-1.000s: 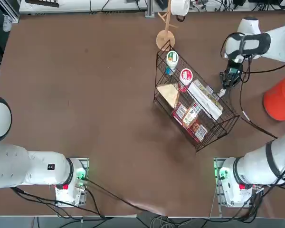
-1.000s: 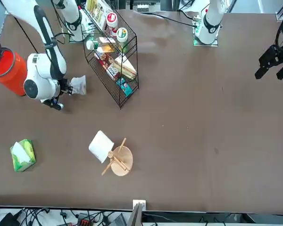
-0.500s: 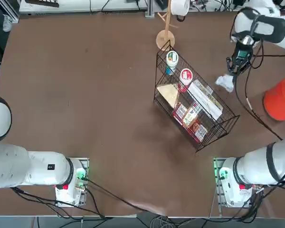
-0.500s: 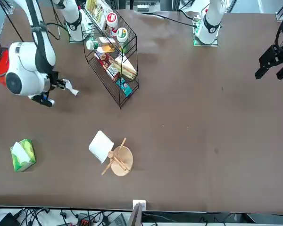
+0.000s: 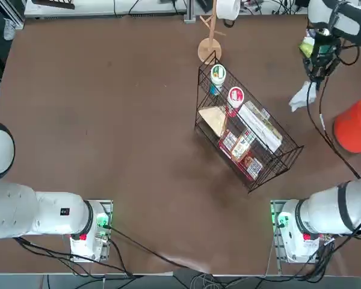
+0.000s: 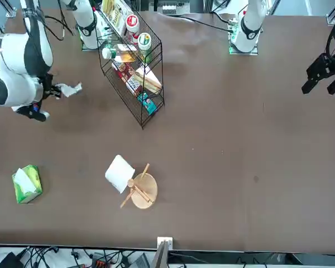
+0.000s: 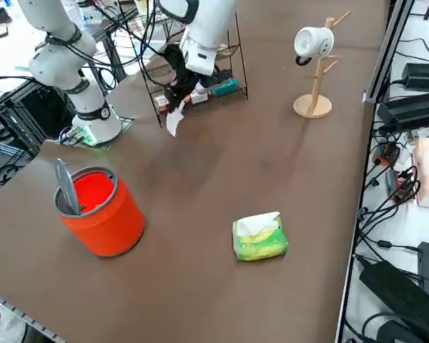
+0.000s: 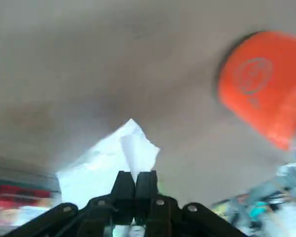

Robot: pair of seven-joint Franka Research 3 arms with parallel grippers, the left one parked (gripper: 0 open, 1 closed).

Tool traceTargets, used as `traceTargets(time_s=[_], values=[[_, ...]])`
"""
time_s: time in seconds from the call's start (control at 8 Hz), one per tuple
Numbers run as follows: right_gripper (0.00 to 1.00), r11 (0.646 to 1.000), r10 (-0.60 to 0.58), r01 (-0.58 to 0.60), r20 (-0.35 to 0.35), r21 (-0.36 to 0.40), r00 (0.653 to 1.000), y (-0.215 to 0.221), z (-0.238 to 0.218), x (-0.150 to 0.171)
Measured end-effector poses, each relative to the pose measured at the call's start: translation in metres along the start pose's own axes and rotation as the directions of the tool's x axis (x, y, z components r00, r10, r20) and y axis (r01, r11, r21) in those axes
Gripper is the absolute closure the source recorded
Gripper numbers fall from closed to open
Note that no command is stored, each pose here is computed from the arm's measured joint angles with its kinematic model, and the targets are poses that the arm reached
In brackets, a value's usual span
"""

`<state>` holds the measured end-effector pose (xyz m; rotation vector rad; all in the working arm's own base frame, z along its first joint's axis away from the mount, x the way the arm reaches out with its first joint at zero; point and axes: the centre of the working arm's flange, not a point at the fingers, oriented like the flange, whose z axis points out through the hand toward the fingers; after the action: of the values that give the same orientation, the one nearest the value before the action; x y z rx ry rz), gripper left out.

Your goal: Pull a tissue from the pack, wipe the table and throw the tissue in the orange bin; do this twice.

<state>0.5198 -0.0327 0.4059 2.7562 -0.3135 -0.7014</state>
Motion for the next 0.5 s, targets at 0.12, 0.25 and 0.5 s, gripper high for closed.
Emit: traceTargets(time_s=[0.12, 0.25, 0.5], values=[[0.98, 0.998, -0.035, 0.035, -0.001, -0.054, 0.999, 0.023, -0.003, 0.003], [0.98, 0.993, -0.076, 0.075, -0.002, -0.09, 0.997, 0.051, -0.005, 0.007], [0.98, 0.974, -0.153, 0.15, -0.006, -0.168, 0.988, 0.111, -0.016, 0.013]])
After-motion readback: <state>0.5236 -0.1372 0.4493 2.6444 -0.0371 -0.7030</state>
